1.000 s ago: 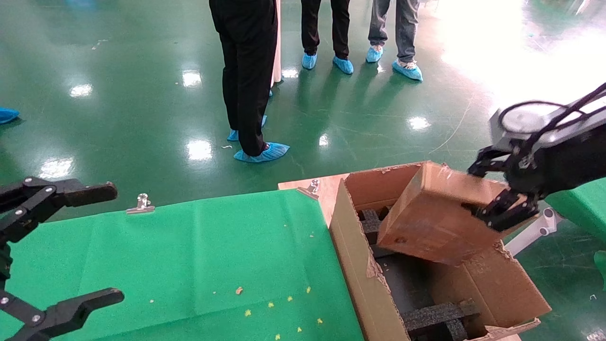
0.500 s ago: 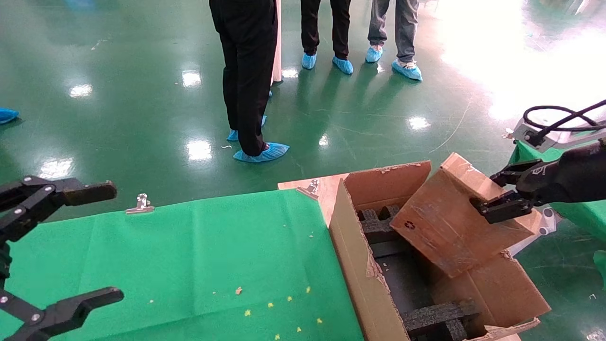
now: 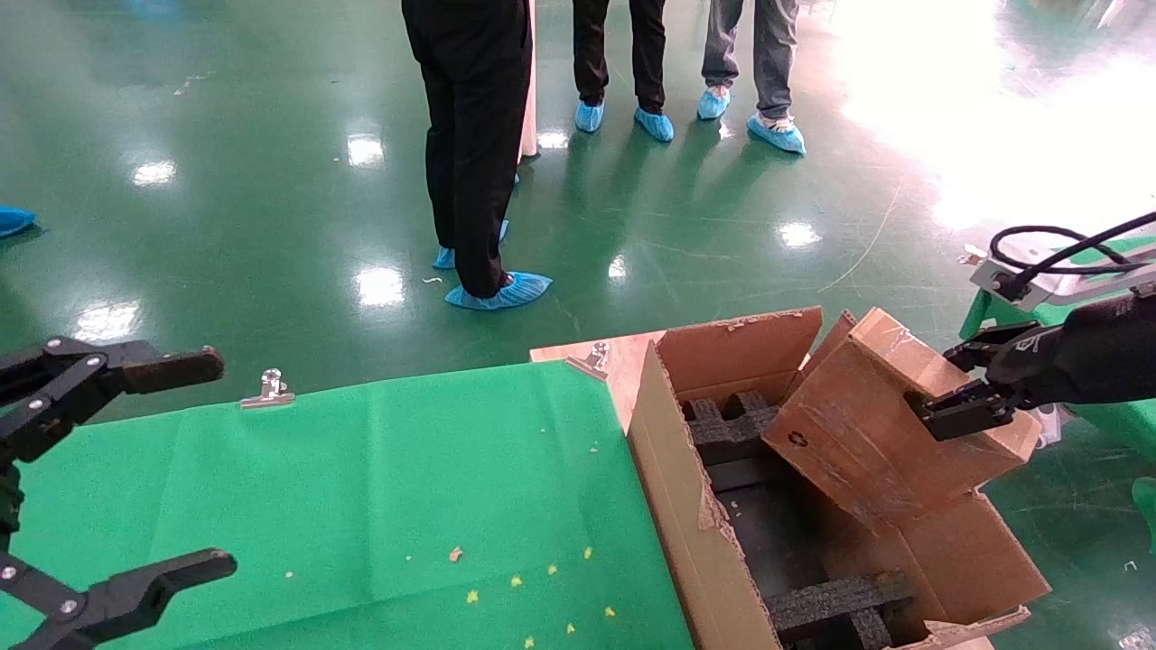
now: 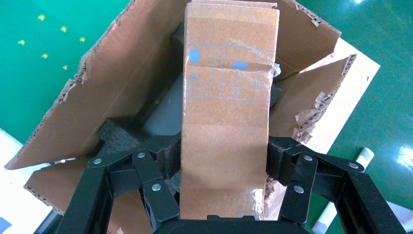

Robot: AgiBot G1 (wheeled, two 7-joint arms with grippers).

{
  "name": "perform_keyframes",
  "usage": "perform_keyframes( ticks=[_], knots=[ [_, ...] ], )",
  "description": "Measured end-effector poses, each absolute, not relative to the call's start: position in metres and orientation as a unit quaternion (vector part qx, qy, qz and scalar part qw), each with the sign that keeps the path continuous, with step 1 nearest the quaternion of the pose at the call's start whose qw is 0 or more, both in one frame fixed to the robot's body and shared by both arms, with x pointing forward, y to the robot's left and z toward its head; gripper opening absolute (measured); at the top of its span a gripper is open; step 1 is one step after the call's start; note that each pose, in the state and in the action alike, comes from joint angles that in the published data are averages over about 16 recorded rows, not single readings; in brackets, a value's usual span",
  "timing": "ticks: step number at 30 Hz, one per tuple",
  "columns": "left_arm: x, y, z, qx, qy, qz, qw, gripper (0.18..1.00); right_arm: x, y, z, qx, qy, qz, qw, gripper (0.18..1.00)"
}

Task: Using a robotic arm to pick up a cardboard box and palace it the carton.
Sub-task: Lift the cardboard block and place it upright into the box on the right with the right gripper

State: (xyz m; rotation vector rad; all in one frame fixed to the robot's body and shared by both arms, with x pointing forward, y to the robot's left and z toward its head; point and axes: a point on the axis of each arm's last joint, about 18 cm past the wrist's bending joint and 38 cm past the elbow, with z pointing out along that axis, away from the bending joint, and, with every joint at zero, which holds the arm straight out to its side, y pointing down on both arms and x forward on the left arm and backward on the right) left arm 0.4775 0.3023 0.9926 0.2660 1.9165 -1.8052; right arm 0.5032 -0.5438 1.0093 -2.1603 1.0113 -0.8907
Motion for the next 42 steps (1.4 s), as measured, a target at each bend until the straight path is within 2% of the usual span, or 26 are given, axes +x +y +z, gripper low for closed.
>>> perform_keyframes(
  ticks=[12,27,42],
  knots=[
    [0.477,0.302,0.993,0.097,0.702,-0.661,0.245,1.000,0.508,-0.549,1.001,-0.797,0.420,-0.319,0.293,0.303],
    [0.477,0.302,0.993,0.097,0.702,-0.661,0.245,1.000,0.534,-0.563,0.976,-0.708,0.577,-0.288,0.287,0.302],
    [0.477,0.302,0.993,0.097,0.702,-0.661,0.245,1.000,0.558,-0.556,0.964,-0.663,0.635,-0.293,0.267,0.301]
  ],
)
